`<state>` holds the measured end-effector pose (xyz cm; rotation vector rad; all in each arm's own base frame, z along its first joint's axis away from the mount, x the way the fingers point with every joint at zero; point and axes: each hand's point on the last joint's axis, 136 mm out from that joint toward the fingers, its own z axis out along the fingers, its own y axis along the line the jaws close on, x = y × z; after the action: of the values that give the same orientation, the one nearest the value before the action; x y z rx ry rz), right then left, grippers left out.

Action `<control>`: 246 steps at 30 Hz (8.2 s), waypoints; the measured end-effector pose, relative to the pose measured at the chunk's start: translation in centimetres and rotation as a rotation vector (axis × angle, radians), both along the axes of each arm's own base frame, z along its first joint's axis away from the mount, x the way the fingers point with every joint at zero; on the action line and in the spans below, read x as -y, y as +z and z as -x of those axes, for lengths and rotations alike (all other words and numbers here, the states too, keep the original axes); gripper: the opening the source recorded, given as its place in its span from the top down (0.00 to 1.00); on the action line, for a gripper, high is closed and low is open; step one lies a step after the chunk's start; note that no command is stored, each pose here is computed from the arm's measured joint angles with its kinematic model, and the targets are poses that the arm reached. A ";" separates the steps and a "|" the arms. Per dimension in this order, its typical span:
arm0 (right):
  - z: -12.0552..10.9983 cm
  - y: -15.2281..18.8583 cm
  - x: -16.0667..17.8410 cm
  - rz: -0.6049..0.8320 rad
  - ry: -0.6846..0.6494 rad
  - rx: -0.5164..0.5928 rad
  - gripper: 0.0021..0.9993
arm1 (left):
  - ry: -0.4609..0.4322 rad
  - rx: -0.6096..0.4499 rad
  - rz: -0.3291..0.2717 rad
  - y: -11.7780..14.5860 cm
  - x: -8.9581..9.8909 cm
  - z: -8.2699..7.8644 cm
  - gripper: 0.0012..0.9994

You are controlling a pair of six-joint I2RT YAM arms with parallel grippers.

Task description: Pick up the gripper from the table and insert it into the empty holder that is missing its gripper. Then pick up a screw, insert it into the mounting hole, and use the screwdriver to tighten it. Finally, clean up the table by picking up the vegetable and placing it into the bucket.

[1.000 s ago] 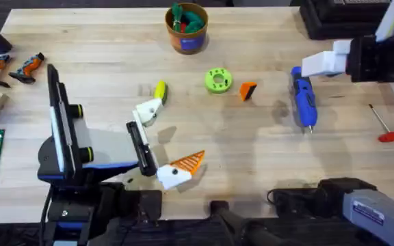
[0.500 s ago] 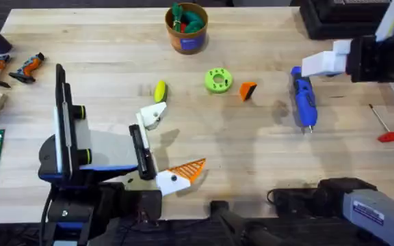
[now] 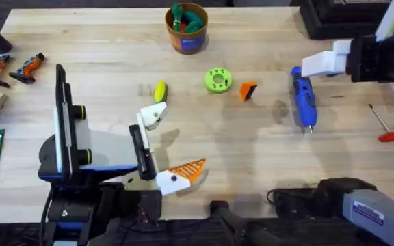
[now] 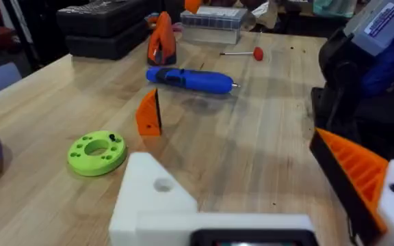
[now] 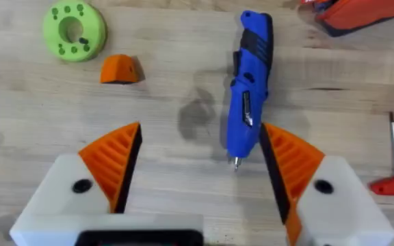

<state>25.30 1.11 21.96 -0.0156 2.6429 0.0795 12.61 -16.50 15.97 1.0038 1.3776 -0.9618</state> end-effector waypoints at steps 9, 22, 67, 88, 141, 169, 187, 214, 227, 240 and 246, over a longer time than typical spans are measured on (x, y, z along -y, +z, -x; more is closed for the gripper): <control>0.0 0.0 0.0 0.000 0.000 0.000 0.01 | 0.000 0.000 0.000 0.0 0.0 0.0 0.01; 0.0 0.0 0.0 0.000 0.000 0.000 0.01 | 0.000 0.000 0.000 0.0 0.0 0.0 0.01; -0.7 -1.4 -9.7 0.042 0.281 -0.216 0.01 | 0.000 0.000 0.000 0.0 0.0 0.0 0.01; -4.9 -9.9 -12.3 0.077 0.246 -0.399 0.01 | 0.000 0.000 0.000 0.0 0.0 0.0 0.01; -6.0 -12.4 -12.5 0.085 0.265 -0.384 0.98 | 0.000 0.000 0.000 0.0 0.0 0.0 0.01; -2.3 2.3 -17.2 -0.373 0.403 0.055 0.99 | 0.000 0.000 0.000 0.0 0.0 0.0 0.01; 1.8 -2.4 -23.1 -1.053 0.522 -0.026 0.99 | 0.000 0.000 0.000 0.0 0.0 0.0 0.01; 7.1 -4.1 -22.6 -1.379 0.732 -0.298 0.99 | 0.000 0.000 0.000 0.0 0.0 0.0 0.01; 8.3 -6.5 -24.4 -1.408 0.606 -0.533 0.99 | 0.000 0.001 0.000 0.0 0.0 0.0 0.01; 8.2 -6.0 -26.3 -1.410 0.600 -0.471 0.99 | 0.000 0.000 0.000 0.0 0.0 0.0 0.01; 7.9 -5.7 -26.6 -1.414 0.607 -0.445 0.99 | 0.000 0.000 0.000 0.0 0.0 0.0 0.01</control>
<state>17.44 27.69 16.31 -0.3379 2.2476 2.2436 12.61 -16.50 15.96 1.0040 1.3775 -0.9622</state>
